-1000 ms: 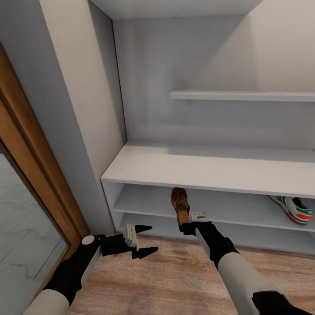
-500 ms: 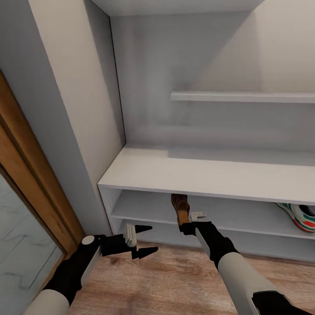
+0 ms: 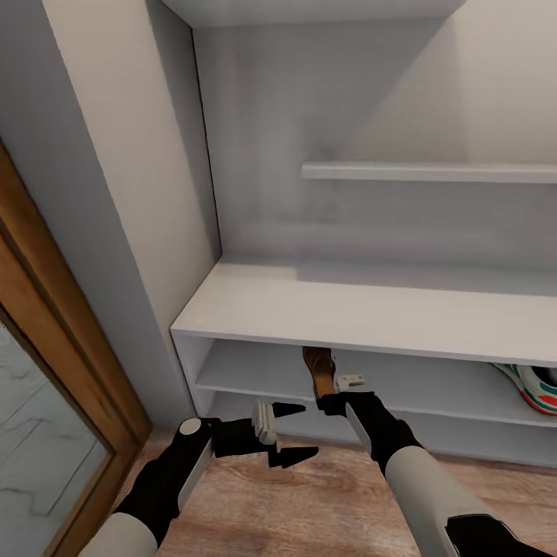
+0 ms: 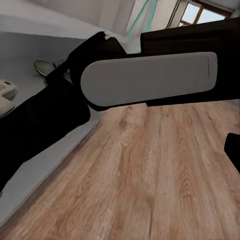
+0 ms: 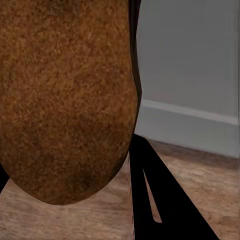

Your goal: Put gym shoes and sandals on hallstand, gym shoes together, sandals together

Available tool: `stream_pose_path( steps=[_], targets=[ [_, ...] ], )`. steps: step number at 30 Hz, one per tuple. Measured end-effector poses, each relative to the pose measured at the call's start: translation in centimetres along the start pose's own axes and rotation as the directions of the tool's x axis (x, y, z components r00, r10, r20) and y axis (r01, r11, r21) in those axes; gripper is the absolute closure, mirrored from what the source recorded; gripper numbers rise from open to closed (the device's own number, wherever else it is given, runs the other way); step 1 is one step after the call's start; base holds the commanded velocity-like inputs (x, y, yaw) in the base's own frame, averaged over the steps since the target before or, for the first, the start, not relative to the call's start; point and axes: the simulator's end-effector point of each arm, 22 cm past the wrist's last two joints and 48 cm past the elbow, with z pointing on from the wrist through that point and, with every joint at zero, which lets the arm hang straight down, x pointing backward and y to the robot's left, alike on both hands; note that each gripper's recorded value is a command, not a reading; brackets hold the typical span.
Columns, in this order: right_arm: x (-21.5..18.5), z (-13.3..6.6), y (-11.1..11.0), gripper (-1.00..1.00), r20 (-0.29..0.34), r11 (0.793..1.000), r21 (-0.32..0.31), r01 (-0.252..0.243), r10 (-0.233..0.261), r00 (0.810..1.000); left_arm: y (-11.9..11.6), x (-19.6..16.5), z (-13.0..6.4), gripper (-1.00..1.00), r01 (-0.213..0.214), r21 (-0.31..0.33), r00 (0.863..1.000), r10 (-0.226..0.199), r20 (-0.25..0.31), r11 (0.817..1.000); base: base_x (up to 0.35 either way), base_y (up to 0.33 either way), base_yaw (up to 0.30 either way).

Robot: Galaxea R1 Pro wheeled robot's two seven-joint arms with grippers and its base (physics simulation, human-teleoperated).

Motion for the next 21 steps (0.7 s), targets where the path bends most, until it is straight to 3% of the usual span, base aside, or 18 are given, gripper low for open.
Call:
stream_pose_path(
  steps=[21],
  targets=[
    [0.03,0.03,0.0,1.0,-0.001,1.0,0.0,0.0,0.0,1.0,-0.12,-0.06,0.23,-1.0,0.001,0.004,1.0,-0.001,0.003,1.0,0.096,-0.011,0.0]
  ],
)
